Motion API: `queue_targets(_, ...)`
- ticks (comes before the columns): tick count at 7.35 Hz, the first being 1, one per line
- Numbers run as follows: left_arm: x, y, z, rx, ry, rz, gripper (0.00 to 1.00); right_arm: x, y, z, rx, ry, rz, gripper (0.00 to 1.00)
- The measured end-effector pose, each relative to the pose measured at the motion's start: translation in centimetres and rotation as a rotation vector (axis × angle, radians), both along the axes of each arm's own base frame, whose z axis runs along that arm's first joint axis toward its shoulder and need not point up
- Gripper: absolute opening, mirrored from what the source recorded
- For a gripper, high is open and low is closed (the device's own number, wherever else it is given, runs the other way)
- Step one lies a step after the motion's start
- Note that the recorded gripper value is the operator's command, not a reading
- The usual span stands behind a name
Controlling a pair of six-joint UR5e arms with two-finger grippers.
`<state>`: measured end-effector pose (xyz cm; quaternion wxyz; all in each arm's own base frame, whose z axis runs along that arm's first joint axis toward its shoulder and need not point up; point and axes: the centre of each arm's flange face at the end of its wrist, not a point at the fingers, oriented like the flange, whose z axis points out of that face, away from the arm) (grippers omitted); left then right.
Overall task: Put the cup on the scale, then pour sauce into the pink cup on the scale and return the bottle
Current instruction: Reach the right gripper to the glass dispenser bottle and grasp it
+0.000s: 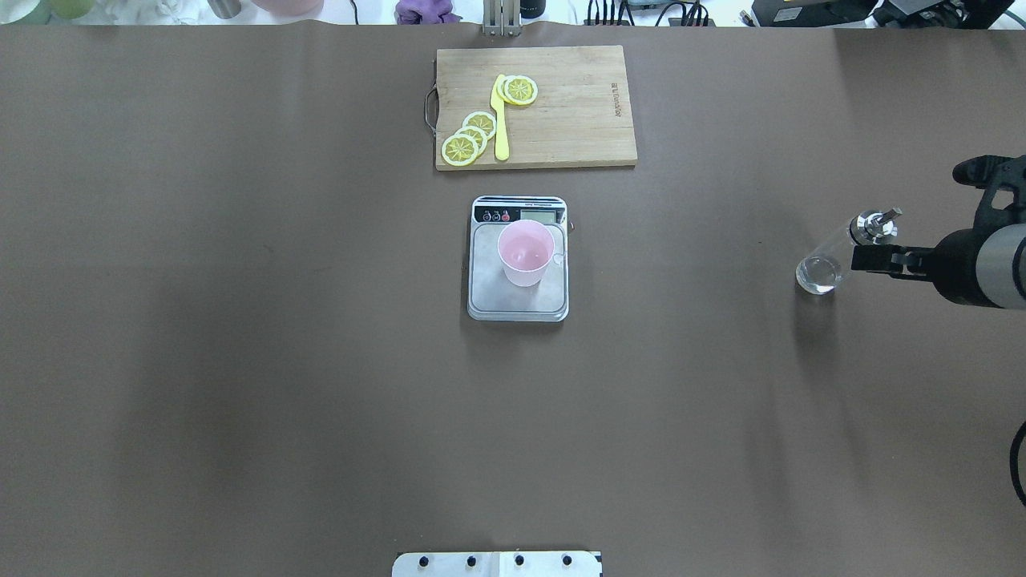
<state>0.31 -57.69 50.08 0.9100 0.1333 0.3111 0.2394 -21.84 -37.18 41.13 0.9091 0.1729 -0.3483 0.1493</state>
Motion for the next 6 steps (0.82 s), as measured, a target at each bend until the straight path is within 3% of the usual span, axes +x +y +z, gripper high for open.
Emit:
queue_targets(4, -1.7, 0.5, 0.9, -0.023, -0.006, -0.014, 0.98, -5.9, 2.9, 2.2, 0.165, 0.121, 0.107, 1.00)
queue_targets(6, -1.7, 0.5, 0.8, -0.021, -0.005, -0.014, 0.98, -7.8, 2.8, 5.3, 0.238, 0.114, 0.152, 0.99)
